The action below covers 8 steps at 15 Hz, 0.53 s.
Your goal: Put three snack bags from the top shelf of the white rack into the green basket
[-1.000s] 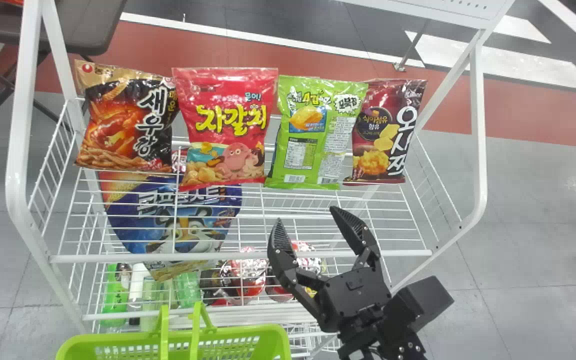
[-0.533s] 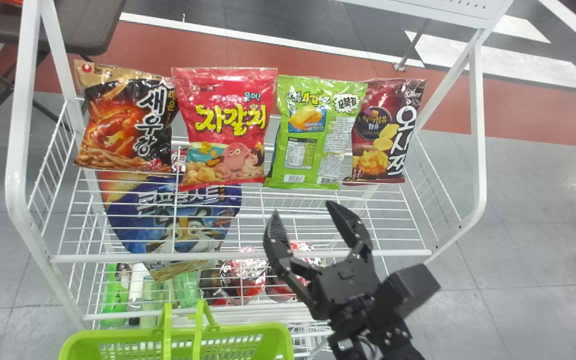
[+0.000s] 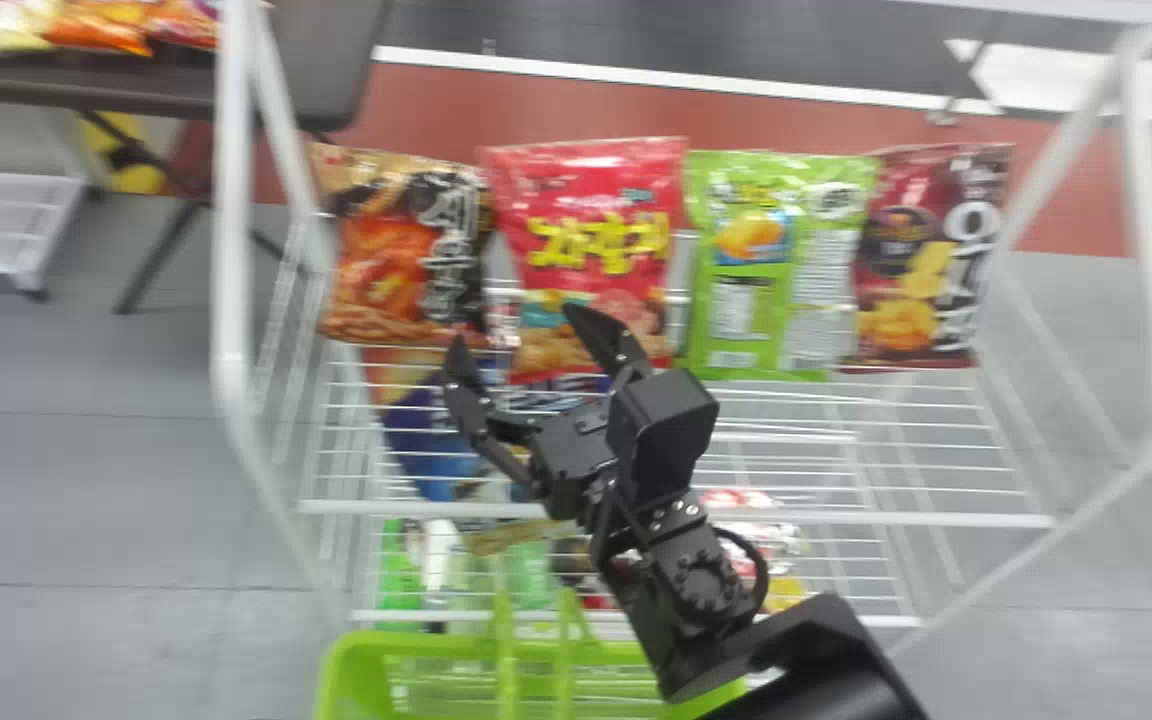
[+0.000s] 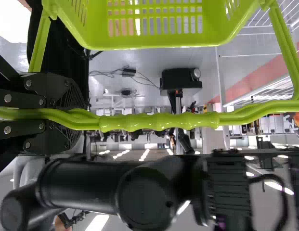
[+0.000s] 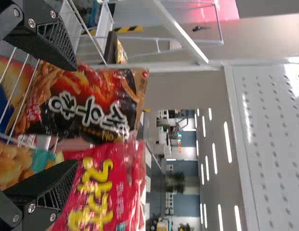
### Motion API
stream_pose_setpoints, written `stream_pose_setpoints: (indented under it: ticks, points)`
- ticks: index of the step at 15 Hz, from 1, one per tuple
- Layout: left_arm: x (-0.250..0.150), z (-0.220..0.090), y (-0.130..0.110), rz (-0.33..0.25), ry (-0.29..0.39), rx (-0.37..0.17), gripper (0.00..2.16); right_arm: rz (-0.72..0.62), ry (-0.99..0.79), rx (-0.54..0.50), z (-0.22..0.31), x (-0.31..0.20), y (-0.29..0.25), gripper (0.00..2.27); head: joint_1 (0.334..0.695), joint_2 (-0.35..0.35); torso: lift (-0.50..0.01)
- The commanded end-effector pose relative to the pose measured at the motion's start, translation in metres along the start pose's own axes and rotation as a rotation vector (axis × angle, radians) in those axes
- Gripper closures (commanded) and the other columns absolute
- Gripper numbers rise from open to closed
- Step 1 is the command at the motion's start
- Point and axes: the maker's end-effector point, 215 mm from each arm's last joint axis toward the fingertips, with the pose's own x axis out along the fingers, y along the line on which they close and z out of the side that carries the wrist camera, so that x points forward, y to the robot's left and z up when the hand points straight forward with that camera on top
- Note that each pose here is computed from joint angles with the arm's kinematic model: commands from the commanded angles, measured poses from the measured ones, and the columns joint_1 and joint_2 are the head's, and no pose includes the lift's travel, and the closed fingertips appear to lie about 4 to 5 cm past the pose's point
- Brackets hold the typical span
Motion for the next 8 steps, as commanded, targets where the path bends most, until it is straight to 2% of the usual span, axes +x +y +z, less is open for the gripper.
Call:
stream_pose_setpoints:
  ticks: [1,2,5,8]
  points:
    - [0.001,0.001,0.002,0.004,0.008,0.004,2.15,0.035,0.031,-0.029,-0.016,0.027,0.018,0.15,0.695,0.022,0.000]
    - [0.001,0.002,0.002,0.006,0.010,0.006,2.15,0.038,0.036,-0.044,-0.019,0.035,0.023,0.15,0.695,0.069,0.000]
    - [-0.002,0.009,0.002,0.010,0.016,0.019,2.15,-0.010,0.035,-0.070,-0.020,0.047,0.012,0.15,0.695,0.114,0.000]
    - [-0.003,0.009,0.002,0.001,0.039,0.012,2.15,-0.046,0.041,-0.069,-0.021,0.064,-0.007,0.15,0.695,0.105,0.000]
